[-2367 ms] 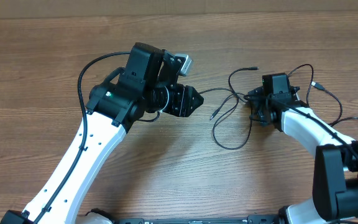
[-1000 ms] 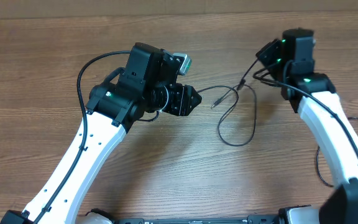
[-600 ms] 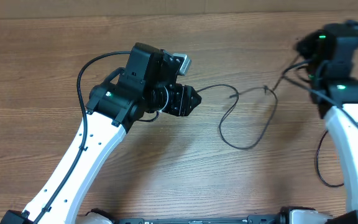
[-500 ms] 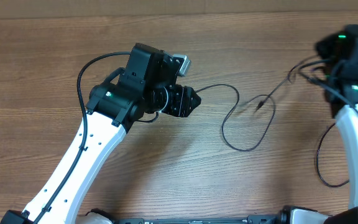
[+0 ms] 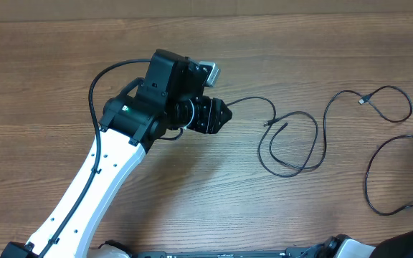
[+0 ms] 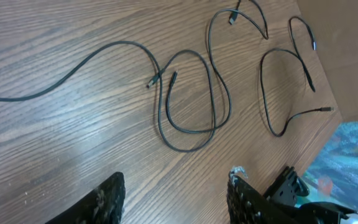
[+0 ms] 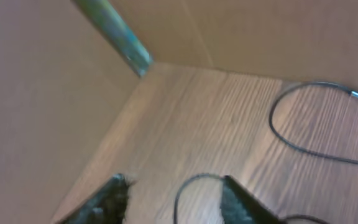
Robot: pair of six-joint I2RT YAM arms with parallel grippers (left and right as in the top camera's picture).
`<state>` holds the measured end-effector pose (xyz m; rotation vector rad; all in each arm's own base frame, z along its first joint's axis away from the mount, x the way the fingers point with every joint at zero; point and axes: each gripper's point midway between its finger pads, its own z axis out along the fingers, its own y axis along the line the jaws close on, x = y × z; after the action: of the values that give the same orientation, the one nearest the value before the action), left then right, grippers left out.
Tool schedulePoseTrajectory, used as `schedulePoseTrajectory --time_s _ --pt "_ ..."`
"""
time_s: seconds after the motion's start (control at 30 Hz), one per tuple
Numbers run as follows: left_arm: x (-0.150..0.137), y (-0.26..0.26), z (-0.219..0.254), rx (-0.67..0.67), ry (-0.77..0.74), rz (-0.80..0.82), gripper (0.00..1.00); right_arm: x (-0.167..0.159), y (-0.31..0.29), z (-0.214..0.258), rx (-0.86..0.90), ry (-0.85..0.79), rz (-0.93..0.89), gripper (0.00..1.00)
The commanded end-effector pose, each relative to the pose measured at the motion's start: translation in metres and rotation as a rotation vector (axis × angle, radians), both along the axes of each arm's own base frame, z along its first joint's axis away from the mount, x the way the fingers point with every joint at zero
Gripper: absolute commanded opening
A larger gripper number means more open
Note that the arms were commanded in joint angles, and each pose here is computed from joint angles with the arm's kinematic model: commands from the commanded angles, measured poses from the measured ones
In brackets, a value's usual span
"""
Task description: Untangle cables
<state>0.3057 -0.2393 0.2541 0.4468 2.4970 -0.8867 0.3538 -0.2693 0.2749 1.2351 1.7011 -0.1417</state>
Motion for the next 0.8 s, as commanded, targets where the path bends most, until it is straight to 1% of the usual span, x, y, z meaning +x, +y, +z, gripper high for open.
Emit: schedulePoseTrajectory --time_s 0.0,0.07,0.1,0.27,0.37,0.4,0.5,0.57,0.67,0.77 --pt "0.001 -0.001 0.001 -0.001 -0.008 0.001 0.52 0.014 0.019 0.010 0.008 -0.018 0.135 0.58" --pt "0.000 -0.001 0.000 -0.002 0.000 0.004 0.52 0.017 0.032 0.003 0.052 -0.012 0.190 0.65" --pt "0.000 -0.001 0.000 -0.001 0.002 0.004 0.52 0.017 0.037 -0.002 0.077 -0.001 0.204 0.66" --pt "0.000 -0.001 0.000 -0.001 0.002 0.003 0.51 -0.002 0.064 -0.048 0.256 0.125 0.184 0.67" --pt "0.001 -0.002 0.001 -0.005 -0.006 0.002 0.50 -0.019 0.086 -0.088 0.360 0.229 0.174 0.67" --pt "0.001 -0.002 0.001 -0.007 -0.007 0.000 0.50 -0.026 0.100 -0.114 0.396 0.286 0.189 0.67" --pt "-0.001 -0.003 0.001 -0.006 -0.001 -0.004 0.49 -0.038 0.125 -0.158 0.441 0.367 0.222 0.69" --pt "-0.002 -0.003 0.000 -0.003 0.005 -0.006 0.49 -0.048 0.144 -0.187 0.463 0.422 0.254 0.73" --pt "-0.003 -0.003 -0.001 -0.002 0.008 -0.006 0.49 -0.059 0.171 -0.214 0.477 0.486 0.320 0.84" --pt "-0.003 -0.003 -0.001 -0.002 0.008 -0.006 0.49 -0.064 0.193 -0.229 0.466 0.532 0.392 0.87"
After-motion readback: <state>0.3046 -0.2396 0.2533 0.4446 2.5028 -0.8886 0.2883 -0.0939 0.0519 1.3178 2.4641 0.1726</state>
